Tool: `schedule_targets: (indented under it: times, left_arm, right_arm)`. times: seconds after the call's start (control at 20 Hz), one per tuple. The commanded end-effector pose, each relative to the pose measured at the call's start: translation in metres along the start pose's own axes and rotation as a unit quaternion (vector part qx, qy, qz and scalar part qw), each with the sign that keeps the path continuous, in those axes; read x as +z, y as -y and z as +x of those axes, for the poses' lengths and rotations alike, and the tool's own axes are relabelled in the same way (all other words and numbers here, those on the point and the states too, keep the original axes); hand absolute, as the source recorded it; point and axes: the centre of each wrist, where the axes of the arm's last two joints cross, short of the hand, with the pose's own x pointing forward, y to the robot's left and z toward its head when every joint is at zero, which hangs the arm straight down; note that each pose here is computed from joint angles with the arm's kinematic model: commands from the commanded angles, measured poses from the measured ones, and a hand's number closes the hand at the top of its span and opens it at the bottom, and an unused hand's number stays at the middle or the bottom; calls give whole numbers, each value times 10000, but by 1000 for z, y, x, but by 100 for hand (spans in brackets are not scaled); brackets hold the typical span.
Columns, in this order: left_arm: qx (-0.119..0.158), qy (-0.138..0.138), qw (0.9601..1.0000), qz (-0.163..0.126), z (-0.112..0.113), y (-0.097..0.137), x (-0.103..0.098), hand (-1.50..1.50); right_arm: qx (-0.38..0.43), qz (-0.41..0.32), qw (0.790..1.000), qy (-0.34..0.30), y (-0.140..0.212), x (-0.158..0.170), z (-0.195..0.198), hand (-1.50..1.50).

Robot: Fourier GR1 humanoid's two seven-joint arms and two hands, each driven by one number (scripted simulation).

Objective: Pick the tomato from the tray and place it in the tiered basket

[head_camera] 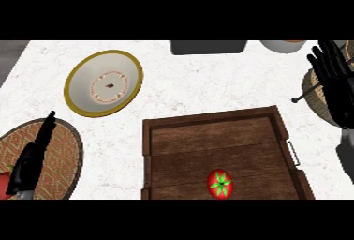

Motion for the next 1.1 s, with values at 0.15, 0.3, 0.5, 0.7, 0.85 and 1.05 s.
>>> schedule_targets:
  times: [0.15,0.3,0.5,0.7,0.85,1.05]
  left_arm:
    - [989,487,9903,-845,45,43,-24,0]
    - [1643,597,9752,-1360,59,81,-17,0]
    - [1934,504,9662,-1626,58,97,-22,0]
    - [1967,459,9651,-1666,49,93,-20,0]
    - [1923,283,9686,-1551,44,79,-27,0]
    - [1935,260,9688,-1525,48,87,-23,0]
  right_arm:
    - [-434,-321,9963,-667,-118,27,-24,-150]
    - [1296,-551,9842,-1070,-107,32,-55,-150]
    - [-529,-981,9897,-893,-228,66,-35,-150]
    - [413,-940,9945,-200,-248,84,-24,-150]
    - [1126,-731,9898,-471,-221,83,-10,-150]
    - [2777,-29,9521,-1277,-197,80,-39,-150]
